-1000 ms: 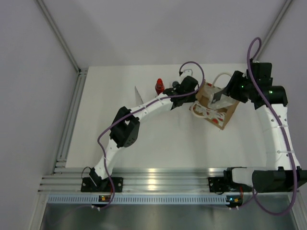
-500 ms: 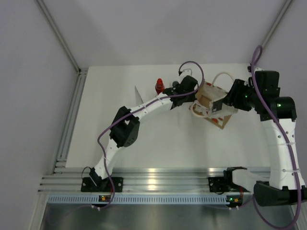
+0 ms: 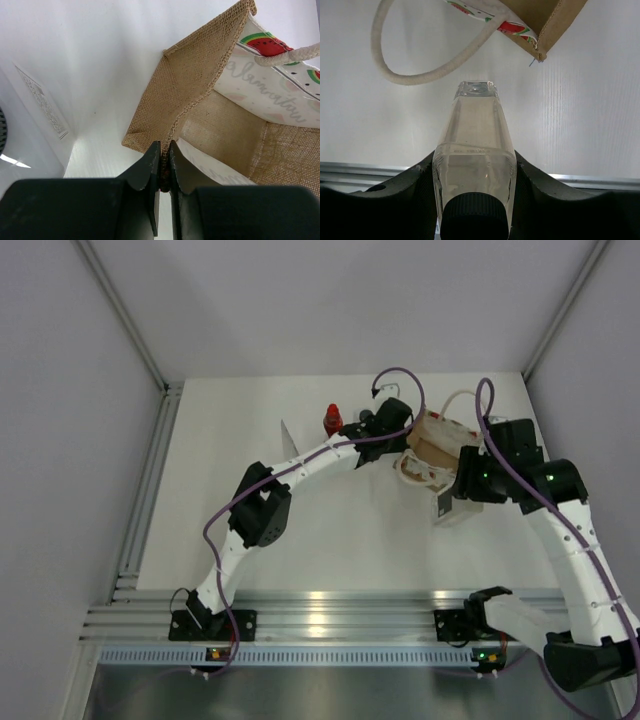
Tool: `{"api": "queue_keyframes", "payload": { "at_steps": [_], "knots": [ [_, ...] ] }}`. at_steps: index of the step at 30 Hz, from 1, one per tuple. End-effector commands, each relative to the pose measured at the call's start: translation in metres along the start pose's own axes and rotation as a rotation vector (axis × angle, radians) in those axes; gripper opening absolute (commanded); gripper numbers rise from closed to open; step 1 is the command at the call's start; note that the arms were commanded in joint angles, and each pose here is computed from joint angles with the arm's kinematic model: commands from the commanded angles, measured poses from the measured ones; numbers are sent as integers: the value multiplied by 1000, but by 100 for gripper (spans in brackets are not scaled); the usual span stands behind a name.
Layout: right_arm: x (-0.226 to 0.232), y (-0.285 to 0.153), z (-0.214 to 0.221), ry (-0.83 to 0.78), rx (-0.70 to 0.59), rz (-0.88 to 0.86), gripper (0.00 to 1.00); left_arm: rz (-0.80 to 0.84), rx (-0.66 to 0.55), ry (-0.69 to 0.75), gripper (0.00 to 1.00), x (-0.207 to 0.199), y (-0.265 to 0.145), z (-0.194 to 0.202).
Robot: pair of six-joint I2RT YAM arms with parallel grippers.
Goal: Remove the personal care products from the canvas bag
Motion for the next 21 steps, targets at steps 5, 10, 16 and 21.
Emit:
{"api": "queue_keyframes", "payload": {
  "at_steps": [5, 10, 16, 21],
  "knots": [
    [12, 15, -2, -42, -73, 7, 0, 6, -49, -16, 0, -3, -14, -22],
    [14, 47, 16, -68, 11, 20, 0, 21, -50, -12, 0, -6, -15, -24],
    [9, 71, 34, -66, 65, 63, 0, 24, -57, -1, 0, -7, -17, -26],
    [8, 82, 40, -68, 81, 83, 0, 44, -55, 9, 0, -11, -17, -28]
  ]
}}
Point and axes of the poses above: each gripper's point midway between its finger pads, its own y axis out along the fingers, its own x axis along the line the jaws close on, z = x × y, the point moved 6 cm from there along -y, back along the fingers, and after that the axes turned 1 degree about -y, right-handed, at the moved point
